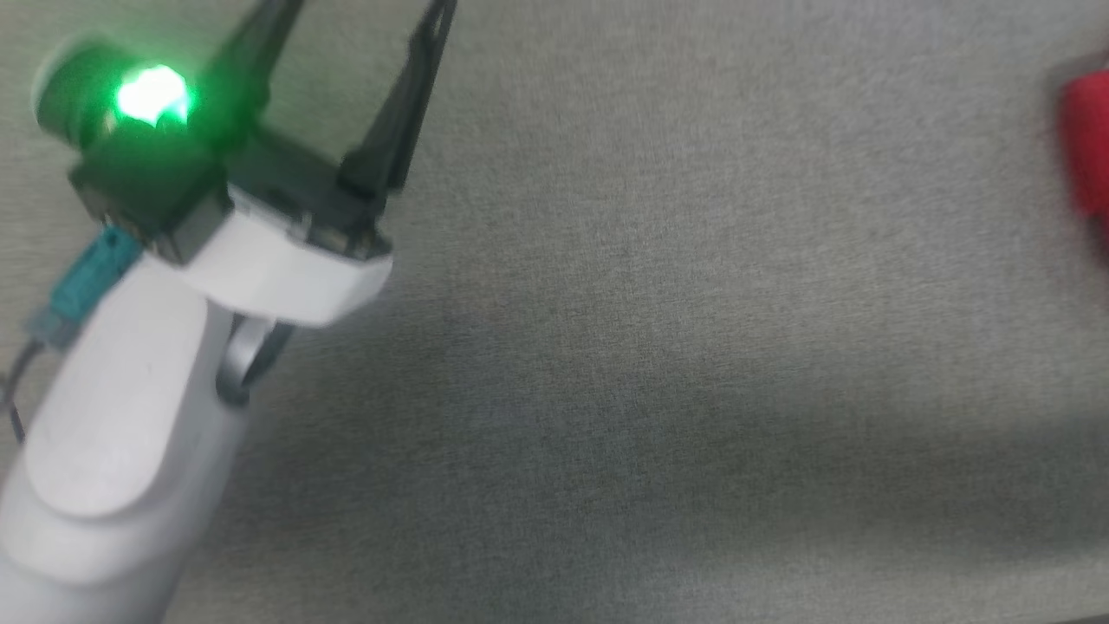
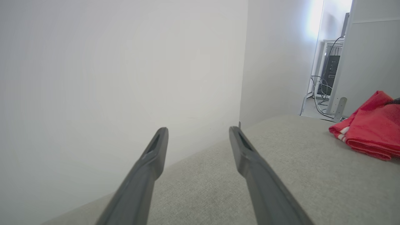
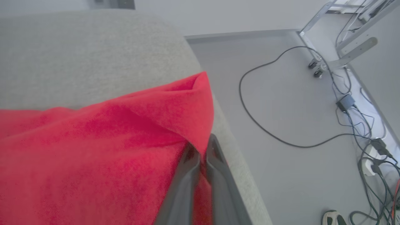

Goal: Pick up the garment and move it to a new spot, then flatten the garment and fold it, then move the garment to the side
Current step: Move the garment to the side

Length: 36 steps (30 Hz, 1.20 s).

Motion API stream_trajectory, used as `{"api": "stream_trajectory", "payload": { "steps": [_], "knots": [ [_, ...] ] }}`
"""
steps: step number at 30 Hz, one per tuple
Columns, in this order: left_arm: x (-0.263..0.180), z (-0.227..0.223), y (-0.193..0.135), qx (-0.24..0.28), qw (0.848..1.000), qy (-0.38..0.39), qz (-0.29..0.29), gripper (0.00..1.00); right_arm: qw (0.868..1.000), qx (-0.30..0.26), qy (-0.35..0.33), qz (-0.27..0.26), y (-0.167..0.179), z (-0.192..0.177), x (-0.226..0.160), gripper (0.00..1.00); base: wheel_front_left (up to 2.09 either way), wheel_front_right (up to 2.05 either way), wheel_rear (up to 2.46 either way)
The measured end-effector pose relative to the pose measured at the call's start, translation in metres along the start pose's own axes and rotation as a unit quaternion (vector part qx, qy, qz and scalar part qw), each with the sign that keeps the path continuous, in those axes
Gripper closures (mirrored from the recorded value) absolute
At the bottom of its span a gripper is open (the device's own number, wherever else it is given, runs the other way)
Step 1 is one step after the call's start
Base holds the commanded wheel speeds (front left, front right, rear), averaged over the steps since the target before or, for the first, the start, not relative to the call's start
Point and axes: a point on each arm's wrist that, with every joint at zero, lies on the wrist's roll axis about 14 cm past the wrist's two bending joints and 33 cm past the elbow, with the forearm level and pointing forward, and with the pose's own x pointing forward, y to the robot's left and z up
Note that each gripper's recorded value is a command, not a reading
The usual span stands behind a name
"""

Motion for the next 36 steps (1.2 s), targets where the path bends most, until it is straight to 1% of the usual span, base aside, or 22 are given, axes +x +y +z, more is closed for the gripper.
{"api": "stream_trajectory", "payload": {
  "steps": [2, 6, 10, 14, 17, 18, 19, 20, 24, 30, 32, 36],
  "knots": [
    [0.013, -0.005, -0.002, 0.002, 1.0, -0.008, -0.015, 0.0, 1.0, -0.005, -0.012, -0.025, -0.012, 0.006, 0.011, 1.0, 0.0, 0.0, 0.0],
    [0.03, -0.017, -0.002, -0.002, 0.999, -0.015, -0.032, 0.0, 0.998, -0.025, -0.022, -0.051, -0.017, 0.006, 0.033, 1.0, 0.0, 0.0, 0.0],
    [0.037, -0.028, -0.001, -0.004, 0.999, -0.014, -0.04, 0.0, 0.996, -0.059, -0.022, -0.062, -0.013, -0.001, 0.049, 1.0, 0.0, 0.0, 0.0],
    [0.037, -0.036, 0.0, -0.003, 0.999, -0.008, -0.044, 0.0, 0.994, -0.07, -0.033, -0.078, -0.018, -0.001, 0.057, 1.0, 0.0, 0.0, 0.0],
    [0.037, -0.04, 0.001, -0.002, 0.999, -0.003, -0.044, 0.0, 0.993, -0.074, -0.024, -0.083, -0.019, -0.011, 0.061, 1.0, 0.0, 0.0, 0.0],
    [0.037, -0.04, 0.002, -0.001, 0.999, -0.003, -0.043, 0.0, 0.994, -0.072, -0.024, -0.081, -0.016, -0.014, 0.062, 0.82, 0.0, 0.0, 0.0],
    [0.037, -0.039, 0.002, 0.0, 0.999, -0.002, -0.043, 0.0, 0.994, -0.072, -0.025, -0.08, -0.015, -0.015, 0.062, 0.53, 0.0, 0.0, 0.0],
    [0.036, -0.037, 0.002, 0.0, 0.999, -0.003, -0.042, 0.0, 0.994, -0.072, -0.027, -0.079, -0.013, -0.015, 0.062, 0.01, 0.0, 0.0, 0.0],
    [0.031, -0.029, 0.001, -0.005, 0.999, -0.001, -0.032, 0.0, 0.994, -0.067, -0.041, -0.07, -0.01, -0.011, 0.056, 0.0, 0.0, 0.0, 0.0],
    [0.008, -0.014, 0.004, -0.013, 1.0, 0.014, 0.004, 0.0, 0.994, -0.065, -0.074, -0.035, 0.006, 0.002, 0.038, 0.0, 0.0, 0.0, 0.0],
    [-0.003, -0.008, 0.006, -0.015, 1.0, 0.019, 0.02, 0.0, 0.994, -0.07, -0.081, -0.013, 0.019, 0.003, 0.03, 0.0, 0.0, 0.0, 0.0],
    [-0.028, 0.008, 0.009, -0.02, 0.998, 0.026, 0.054, 0.0, 0.991, -0.069, -0.102, 0.045, 0.056, 0.003, 0.013, 0.0, 0.0, 0.0, 0.0]
  ]
}}
